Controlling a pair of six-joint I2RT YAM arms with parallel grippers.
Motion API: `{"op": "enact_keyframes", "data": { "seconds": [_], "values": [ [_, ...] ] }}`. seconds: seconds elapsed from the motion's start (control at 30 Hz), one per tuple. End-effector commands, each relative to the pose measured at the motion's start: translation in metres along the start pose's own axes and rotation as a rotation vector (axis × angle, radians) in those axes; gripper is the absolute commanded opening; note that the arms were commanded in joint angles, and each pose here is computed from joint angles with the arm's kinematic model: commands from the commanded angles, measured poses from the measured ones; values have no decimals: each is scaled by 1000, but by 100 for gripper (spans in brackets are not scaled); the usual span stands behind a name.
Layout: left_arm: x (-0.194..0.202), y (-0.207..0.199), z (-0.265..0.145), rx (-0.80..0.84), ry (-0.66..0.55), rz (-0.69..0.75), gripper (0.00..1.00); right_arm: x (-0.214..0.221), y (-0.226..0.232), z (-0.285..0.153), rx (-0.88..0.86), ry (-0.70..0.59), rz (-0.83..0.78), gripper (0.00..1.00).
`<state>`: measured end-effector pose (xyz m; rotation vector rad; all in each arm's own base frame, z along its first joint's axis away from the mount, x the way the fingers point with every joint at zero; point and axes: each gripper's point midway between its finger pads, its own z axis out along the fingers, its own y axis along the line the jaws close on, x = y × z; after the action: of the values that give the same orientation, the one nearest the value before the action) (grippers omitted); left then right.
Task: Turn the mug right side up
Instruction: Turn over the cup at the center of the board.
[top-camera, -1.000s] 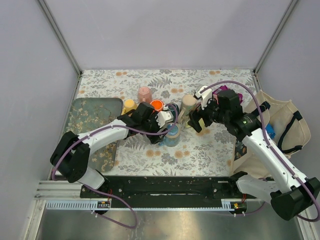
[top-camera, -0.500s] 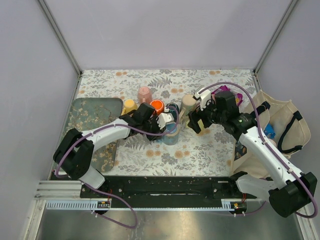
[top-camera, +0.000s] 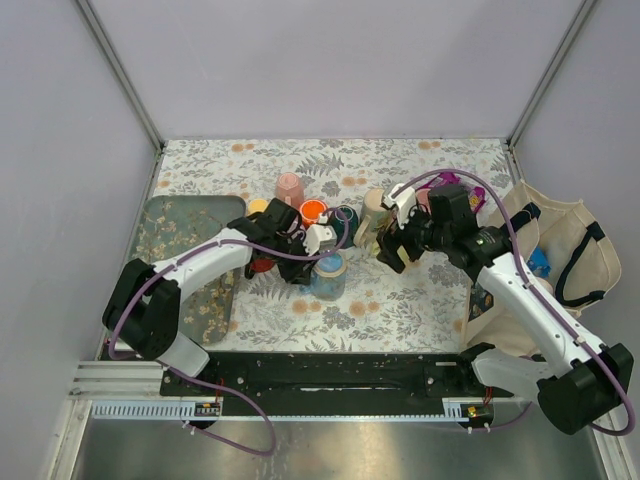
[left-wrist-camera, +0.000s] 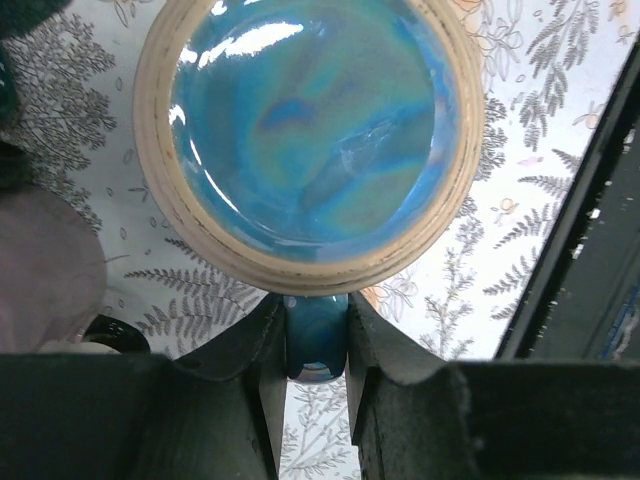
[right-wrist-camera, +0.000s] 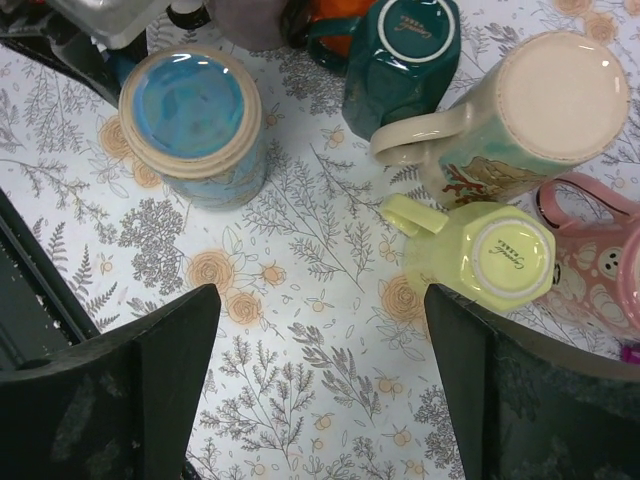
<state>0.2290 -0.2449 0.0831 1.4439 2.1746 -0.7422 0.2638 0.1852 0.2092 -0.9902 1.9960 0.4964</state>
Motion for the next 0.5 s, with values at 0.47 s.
{"op": "enact_keyframes", "data": {
  "seconds": [0.47],
  "values": [
    [-106, -22, -68, 260, -288, -332, 0, 22, 24, 14, -58, -29, -488, 90]
  ]
}}
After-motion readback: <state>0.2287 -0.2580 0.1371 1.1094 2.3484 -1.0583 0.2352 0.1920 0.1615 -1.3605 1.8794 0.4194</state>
